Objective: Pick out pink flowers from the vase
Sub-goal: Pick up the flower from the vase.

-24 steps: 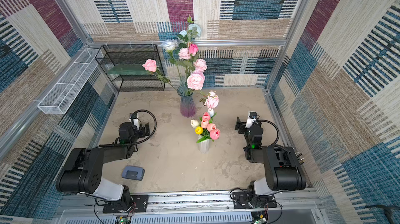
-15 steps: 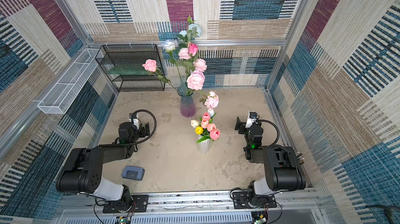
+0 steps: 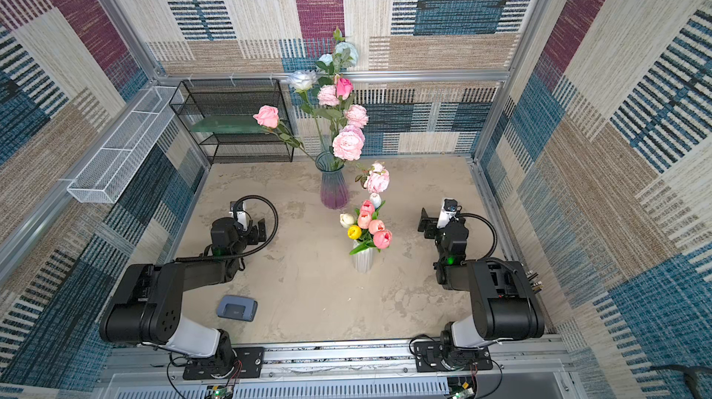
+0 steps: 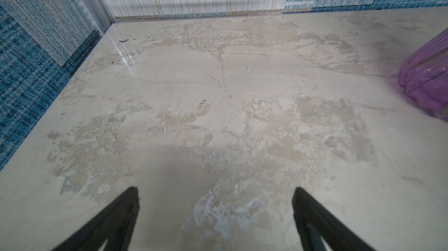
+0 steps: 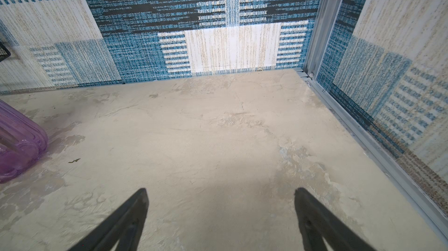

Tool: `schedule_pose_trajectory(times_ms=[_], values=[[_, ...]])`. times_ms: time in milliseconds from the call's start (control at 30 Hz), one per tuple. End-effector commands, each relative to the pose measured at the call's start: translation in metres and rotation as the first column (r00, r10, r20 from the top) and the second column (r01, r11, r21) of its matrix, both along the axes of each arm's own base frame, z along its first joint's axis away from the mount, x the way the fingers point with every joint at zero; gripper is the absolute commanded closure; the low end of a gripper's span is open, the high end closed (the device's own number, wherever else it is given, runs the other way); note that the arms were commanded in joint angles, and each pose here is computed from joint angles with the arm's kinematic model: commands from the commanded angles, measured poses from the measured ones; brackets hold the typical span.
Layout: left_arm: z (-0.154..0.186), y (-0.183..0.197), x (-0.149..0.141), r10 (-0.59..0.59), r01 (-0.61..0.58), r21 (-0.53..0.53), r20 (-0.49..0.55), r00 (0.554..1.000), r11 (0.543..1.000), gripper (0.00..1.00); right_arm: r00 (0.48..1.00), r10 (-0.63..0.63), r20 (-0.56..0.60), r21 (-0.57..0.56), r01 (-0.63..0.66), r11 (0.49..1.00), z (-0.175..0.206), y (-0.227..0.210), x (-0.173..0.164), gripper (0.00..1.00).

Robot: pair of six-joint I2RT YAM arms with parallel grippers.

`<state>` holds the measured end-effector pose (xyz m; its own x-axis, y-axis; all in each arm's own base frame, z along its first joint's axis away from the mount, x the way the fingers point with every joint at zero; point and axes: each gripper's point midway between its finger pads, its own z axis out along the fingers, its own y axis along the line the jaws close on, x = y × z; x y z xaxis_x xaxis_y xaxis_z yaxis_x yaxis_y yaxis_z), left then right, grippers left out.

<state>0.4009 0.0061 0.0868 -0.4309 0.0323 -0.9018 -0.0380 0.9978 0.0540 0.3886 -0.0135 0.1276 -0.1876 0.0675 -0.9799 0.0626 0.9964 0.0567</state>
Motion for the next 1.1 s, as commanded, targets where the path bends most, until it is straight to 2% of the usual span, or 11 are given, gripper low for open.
schedule_pose_trajectory(times_ms=[0, 467, 533, 600, 700, 833, 933, 1000, 1067], values=[[0.002, -0.003, 0.001, -0.016, 0.016, -0.004, 0.007, 1.0, 1.0, 0.0, 1.0, -0.001, 0.027, -0.008, 0.002, 1.0, 0.008, -0.001, 0.003, 0.05], [0.006, 0.0, -0.001, -0.001, 0.001, -0.001, 0.024, 1.0, 1.0, 0.0, 0.999, 0.006, 0.033, 0.001, -0.006, 1.0, 0.009, -0.001, 0.0, 0.05], [0.015, 0.001, -0.003, 0.015, -0.016, 0.015, 0.016, 1.0, 1.0, 0.0, 0.999, -0.036, 0.034, 0.007, 0.036, 0.999, 0.016, -0.008, 0.004, 0.05], [0.032, -0.007, -0.005, 0.01, -0.007, 0.056, -0.044, 0.999, 0.998, 0.0, 0.993, -0.115, -0.024, 0.032, 0.116, 0.993, 0.028, -0.022, 0.011, 0.05], [0.065, -0.021, -0.008, -0.025, 0.025, 0.036, -0.01, 1.0, 0.999, 0.0, 0.991, -0.136, -0.021, 0.105, 0.137, 0.985, 0.059, -0.025, 0.014, 0.05], [0.109, -0.026, -0.031, 0.006, -0.003, -0.031, 0.087, 0.996, 1.0, 0.0, 0.984, -0.144, 0.106, 0.141, 0.128, 0.982, 0.124, -0.015, -0.008, 0.05], [0.142, -0.05, -0.051, -0.06, 0.064, -0.027, 0.135, 0.989, 0.998, 0.0, 0.976, -0.107, 0.187, 0.176, 0.074, 0.982, 0.176, -0.004, -0.03, 0.05], [0.162, -0.068, -0.065, -0.097, 0.115, -0.107, 0.163, 0.982, 0.988, 0.0, 0.973, -0.101, 0.207, 0.215, 0.055, 0.975, 0.201, 0.004, -0.044, 0.05], [0.181, -0.082, -0.086, -0.113, 0.147, -0.207, 0.166, 0.98, 0.967, 0.0, 0.973, -0.031, 0.229, 0.239, -0.025, 0.971, 0.224, 0.024, -0.061, 0.05]])
